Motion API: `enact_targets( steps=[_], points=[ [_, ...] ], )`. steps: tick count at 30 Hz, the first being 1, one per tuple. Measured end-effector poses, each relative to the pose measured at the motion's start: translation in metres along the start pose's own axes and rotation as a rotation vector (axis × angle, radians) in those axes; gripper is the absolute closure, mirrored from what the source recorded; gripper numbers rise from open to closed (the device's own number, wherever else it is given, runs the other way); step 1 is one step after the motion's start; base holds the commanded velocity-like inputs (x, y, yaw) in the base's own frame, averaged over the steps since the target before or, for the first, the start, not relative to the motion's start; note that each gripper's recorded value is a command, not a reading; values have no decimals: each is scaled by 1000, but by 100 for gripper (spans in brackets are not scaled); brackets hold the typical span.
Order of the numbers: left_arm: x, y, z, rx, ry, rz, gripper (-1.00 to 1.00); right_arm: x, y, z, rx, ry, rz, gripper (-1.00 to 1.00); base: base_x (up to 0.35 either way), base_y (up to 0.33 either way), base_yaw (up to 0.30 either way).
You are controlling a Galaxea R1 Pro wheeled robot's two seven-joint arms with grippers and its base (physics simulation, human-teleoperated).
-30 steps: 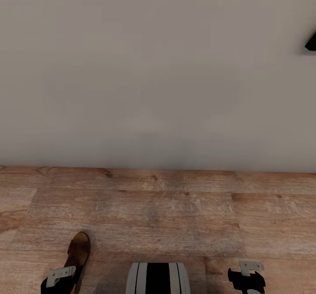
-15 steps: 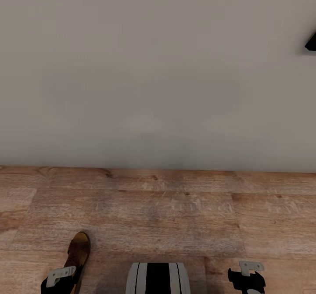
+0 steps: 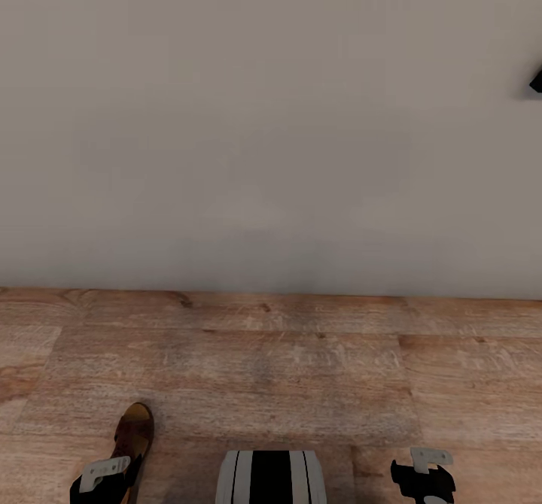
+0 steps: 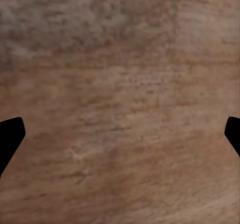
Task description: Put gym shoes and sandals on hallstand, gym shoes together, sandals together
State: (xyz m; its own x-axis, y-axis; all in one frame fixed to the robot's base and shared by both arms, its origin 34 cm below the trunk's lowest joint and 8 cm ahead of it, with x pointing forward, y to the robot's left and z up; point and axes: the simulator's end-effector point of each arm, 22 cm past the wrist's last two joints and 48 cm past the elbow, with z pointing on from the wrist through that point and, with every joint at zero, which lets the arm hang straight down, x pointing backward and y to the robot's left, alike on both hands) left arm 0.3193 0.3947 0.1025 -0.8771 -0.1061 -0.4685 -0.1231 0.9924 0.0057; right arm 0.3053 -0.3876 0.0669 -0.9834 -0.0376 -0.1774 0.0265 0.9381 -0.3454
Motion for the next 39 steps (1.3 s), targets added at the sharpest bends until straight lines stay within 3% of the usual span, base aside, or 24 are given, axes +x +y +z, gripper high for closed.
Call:
enact_targets(
  steps=[39],
  points=[
    [0,0,0,1,1,1,-100,0,0,0,0,0,0,-100,3,0,0]
  ],
)
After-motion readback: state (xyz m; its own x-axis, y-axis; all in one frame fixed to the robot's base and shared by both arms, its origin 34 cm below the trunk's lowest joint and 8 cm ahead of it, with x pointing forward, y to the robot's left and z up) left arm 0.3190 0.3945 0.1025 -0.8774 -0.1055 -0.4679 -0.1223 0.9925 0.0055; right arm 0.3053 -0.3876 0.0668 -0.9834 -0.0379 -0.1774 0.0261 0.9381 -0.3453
